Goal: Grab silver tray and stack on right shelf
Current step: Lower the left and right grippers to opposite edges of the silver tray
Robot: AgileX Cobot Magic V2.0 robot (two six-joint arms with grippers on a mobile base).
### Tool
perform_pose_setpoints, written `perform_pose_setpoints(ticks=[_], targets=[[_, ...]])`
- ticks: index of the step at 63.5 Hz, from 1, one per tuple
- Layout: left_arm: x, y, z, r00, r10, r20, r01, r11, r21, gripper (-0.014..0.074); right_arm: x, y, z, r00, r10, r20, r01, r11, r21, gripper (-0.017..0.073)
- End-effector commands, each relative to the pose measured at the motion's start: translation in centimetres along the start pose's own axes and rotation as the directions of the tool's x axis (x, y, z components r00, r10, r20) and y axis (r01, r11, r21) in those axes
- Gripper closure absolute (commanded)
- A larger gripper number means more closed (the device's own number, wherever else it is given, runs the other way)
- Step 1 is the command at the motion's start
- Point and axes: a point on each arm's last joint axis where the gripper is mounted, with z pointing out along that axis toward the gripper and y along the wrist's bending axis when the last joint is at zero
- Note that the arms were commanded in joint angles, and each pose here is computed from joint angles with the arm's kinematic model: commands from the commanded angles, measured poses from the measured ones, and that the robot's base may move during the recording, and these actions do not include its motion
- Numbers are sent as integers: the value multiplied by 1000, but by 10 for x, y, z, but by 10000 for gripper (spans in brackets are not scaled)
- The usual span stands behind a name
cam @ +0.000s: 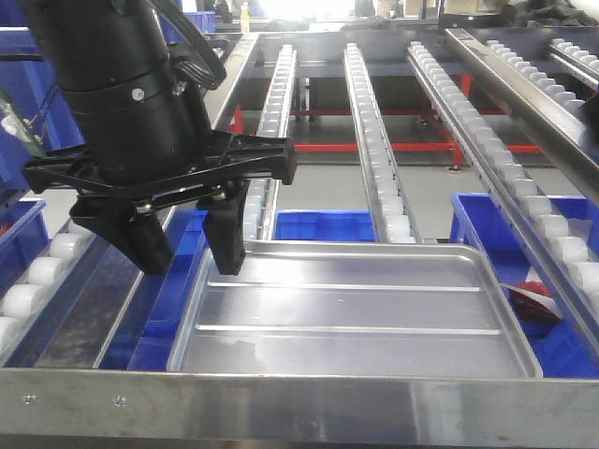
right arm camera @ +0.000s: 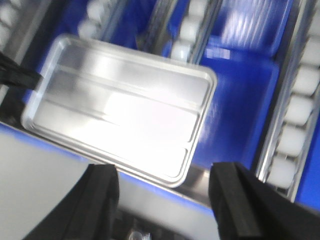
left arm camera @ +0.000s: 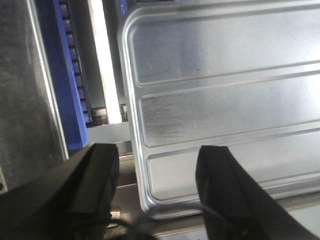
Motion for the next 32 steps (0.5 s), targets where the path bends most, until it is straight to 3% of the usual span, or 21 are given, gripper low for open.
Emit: perform_pose_setpoints(ticks=[1,14,23,32], targets=[[-11,-4,-18,996,-6,86,3,999,39,330,-25,3,14,1000,25,-15,-25,1000,8,62],[-12,-2,-18,996,-10,87,7,999,34,330,-47,-3,60,972,142,-187,-120,985,122,62],[-15,6,-18,994,-62,90,60,998,27,330,-50,-6,86,960,169,-221,-137,979,153,62],[-19,12,-16,991,-95,96,93,995,24,330,-48,-10,105,957,159,-243,-120,978,170,62]])
